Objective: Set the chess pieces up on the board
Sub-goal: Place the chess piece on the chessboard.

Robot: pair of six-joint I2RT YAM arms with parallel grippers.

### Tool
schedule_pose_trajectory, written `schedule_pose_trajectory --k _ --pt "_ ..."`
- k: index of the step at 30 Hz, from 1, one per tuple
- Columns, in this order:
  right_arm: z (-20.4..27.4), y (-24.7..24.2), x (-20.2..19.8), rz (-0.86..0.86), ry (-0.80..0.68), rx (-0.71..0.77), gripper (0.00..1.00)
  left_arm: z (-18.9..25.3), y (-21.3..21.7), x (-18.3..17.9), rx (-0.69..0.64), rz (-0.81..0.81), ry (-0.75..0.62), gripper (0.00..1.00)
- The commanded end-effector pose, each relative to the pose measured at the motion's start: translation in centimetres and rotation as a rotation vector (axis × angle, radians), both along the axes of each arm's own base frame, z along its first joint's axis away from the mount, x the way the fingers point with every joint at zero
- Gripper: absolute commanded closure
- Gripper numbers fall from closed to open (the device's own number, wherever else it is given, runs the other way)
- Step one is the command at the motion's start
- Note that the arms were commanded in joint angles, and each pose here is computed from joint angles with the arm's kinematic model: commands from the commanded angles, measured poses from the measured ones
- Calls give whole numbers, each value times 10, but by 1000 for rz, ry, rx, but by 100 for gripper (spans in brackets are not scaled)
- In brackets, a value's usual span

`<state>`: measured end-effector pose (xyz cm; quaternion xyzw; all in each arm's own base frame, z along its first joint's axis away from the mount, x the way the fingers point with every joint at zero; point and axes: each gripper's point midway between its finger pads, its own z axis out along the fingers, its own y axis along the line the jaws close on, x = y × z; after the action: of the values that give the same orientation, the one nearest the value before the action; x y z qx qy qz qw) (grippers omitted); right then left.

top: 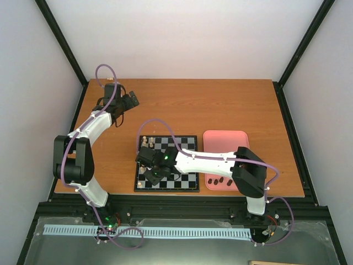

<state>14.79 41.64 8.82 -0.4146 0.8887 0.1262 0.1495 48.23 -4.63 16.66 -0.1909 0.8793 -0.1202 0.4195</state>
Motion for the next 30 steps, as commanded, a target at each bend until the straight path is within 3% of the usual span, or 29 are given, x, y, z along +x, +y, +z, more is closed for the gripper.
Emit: schedule_pose_trajectory --k 1,30 --pt "2 17 -9 52 14 8 97 14 -2 8 5 -11 -31 0" --pt "-27 40 -2 96 -29 -65 95 15 -1 8 10 -11 -33 0"
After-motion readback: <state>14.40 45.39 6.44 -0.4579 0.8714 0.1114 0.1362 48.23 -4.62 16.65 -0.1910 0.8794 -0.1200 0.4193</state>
